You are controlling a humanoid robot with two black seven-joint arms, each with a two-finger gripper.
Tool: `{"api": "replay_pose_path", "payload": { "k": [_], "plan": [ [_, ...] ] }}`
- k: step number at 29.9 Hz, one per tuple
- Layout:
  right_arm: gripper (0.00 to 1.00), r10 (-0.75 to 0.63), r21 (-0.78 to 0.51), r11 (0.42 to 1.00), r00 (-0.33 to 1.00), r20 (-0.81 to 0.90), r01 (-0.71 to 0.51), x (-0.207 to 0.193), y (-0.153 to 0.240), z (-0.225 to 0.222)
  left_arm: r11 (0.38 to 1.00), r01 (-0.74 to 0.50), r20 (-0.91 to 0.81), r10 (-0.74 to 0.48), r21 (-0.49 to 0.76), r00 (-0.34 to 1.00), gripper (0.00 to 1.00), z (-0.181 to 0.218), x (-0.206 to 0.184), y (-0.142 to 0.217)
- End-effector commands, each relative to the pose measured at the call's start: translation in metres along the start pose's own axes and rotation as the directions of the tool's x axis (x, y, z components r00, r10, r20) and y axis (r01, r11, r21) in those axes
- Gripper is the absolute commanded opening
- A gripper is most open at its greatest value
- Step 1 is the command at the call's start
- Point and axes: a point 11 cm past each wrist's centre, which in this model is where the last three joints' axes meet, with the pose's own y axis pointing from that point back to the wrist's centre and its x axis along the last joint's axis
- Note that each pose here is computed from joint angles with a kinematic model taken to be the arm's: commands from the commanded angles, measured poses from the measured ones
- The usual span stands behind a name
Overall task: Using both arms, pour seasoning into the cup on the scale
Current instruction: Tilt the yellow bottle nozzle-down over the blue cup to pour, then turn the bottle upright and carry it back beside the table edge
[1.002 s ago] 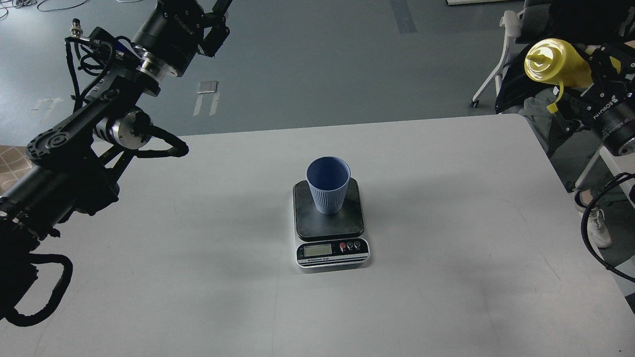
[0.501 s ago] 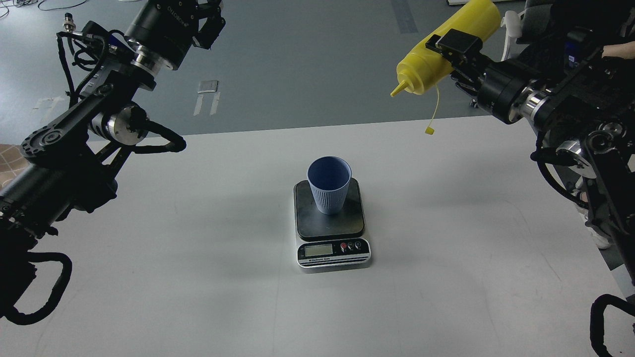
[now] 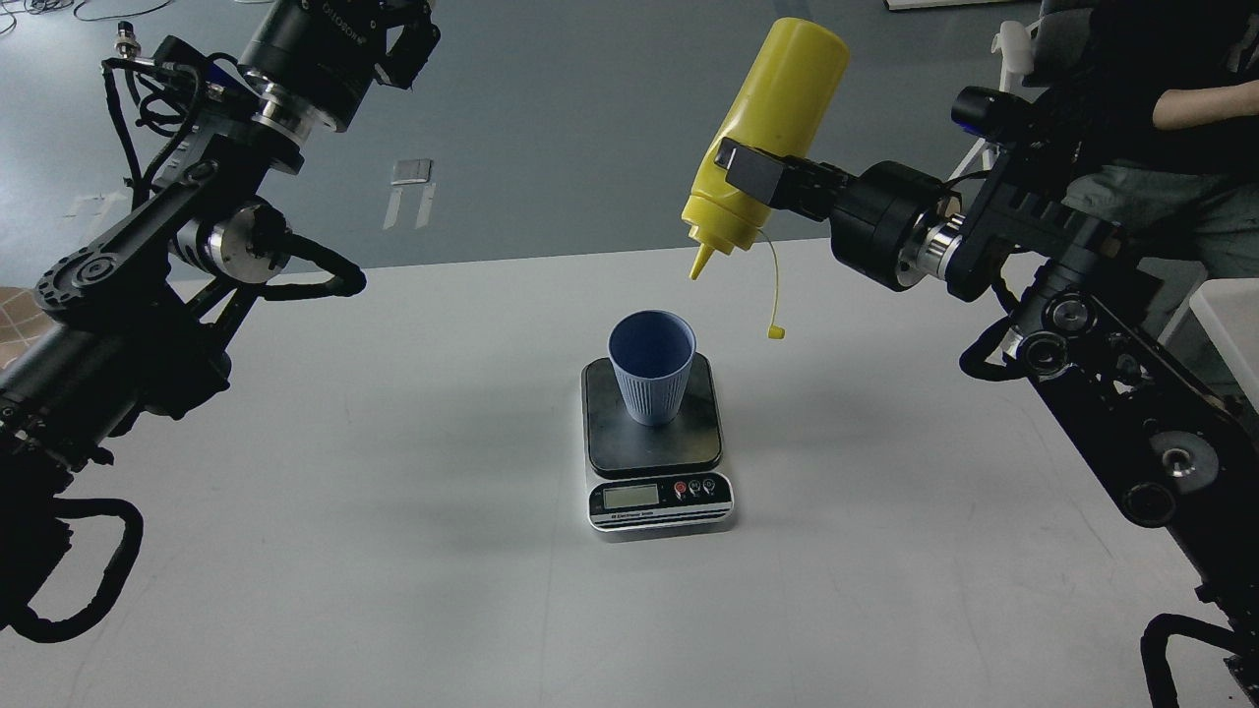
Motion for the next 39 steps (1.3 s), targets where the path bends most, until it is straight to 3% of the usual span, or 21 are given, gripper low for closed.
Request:
{"api": "replay_pose_path", "payload": {
  "k": [1,17,21,23,25,28,31,33,39],
  "plan": [
    [0.00,-0.010,0.007,1.000,0.998,-0.056,0.010,-0.003,0.001,-0.005,1.000,0.000,0.000,0.000,0.000,1.000,0.98,0.000,0.000,0.000],
    [0.00,-0.015,-0.020,1.000,0.998,-0.064,0.014,-0.008,0.011,0.011,1.000,-0.001,0.002,0.001,0.000,1.000,0.98,0.000,0.001,0.000],
    [0.00,0.066,0.002,0.998,0.996,0.055,-0.066,0.012,0.012,0.010,1.000,0.000,0.002,0.000,0.002,1.000,0.98,0.000,0.000,0.000],
    [0.00,0.103,0.024,0.993,0.960,0.262,-0.113,0.017,0.007,0.011,1.000,0.001,0.001,-0.001,0.003,1.000,0.98,-0.001,0.000,0.000],
    [0.00,0.136,-0.012,0.988,0.821,0.555,-0.156,0.025,0.007,0.025,1.000,0.004,0.000,-0.004,0.006,1.000,0.98,-0.003,-0.002,0.000],
    [0.00,0.135,-0.012,0.984,0.705,0.696,-0.177,0.034,0.014,0.035,1.000,0.004,-0.002,-0.004,0.005,1.000,0.98,-0.003,-0.003,-0.001],
    [0.00,0.090,0.044,0.956,0.435,0.896,-0.289,0.051,0.022,0.033,1.000,0.010,-0.003,-0.010,0.007,1.000,0.98,-0.004,-0.005,-0.001],
    [0.00,0.045,0.057,0.936,0.280,0.959,-0.348,0.058,0.024,0.032,1.000,0.013,-0.003,-0.013,0.007,1.000,0.98,-0.004,-0.006,-0.001],
    [0.00,-0.088,0.088,0.858,0.024,0.996,-0.507,0.087,0.049,0.040,1.000,0.017,-0.005,-0.017,0.013,1.000,0.98,-0.008,-0.009,-0.001]
  ]
}}
